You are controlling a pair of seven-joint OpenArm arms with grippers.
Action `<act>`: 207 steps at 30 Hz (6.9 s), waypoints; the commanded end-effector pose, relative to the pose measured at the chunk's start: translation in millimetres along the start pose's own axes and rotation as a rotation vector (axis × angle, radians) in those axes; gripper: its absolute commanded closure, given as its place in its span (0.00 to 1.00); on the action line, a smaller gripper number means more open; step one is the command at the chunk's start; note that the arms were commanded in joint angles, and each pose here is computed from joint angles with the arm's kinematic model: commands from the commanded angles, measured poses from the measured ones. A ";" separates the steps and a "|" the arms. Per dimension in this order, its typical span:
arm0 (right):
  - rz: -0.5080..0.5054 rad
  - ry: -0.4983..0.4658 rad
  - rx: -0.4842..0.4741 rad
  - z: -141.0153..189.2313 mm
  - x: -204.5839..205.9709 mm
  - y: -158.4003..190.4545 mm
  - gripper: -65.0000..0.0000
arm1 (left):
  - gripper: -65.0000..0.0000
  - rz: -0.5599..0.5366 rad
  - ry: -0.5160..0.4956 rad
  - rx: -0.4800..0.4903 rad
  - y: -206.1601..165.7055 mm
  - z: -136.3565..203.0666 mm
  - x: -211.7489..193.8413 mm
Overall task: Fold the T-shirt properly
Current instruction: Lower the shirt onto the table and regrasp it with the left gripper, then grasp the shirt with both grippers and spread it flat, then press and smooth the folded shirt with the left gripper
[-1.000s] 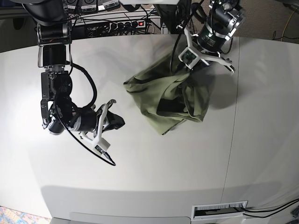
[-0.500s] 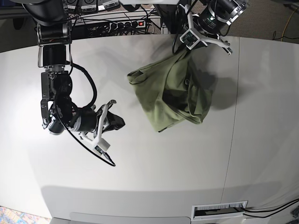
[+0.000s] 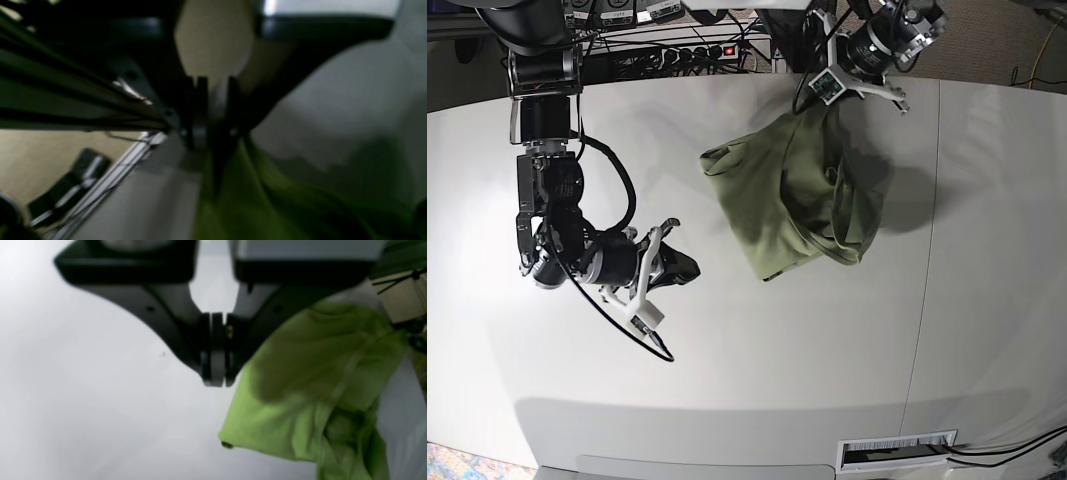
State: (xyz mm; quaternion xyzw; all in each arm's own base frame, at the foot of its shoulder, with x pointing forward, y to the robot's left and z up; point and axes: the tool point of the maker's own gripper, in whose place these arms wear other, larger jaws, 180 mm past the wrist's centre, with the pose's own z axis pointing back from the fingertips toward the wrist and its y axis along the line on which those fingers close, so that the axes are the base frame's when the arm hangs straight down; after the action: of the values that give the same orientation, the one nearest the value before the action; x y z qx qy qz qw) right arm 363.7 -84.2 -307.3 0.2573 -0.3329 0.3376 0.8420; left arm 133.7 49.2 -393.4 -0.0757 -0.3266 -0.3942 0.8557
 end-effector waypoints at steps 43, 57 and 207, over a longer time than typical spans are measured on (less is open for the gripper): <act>0.122 -0.263 -0.190 -88.5 68.5 -1.9 1.00 | 1.00 0.451 -0.643 -0.241 -29.7 70.7 182.4; 0.290 -0.129 -0.190 -114.3 48.2 16.8 1.00 | 1.00 0.341 -0.408 -0.191 -39.7 -35.2 122.6; 0.144 -0.181 -0.332 -31.7 88.0 -87.9 1.00 | 1.00 0.150 -0.466 0.169 155.6 -2.2 132.5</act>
State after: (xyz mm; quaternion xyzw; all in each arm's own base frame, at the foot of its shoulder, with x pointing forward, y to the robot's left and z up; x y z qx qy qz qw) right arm 475.4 -86.7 -311.1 0.1177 -0.4396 0.3165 0.8323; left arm 303.7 70.4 -309.6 -0.1165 -0.5140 -0.2753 0.8040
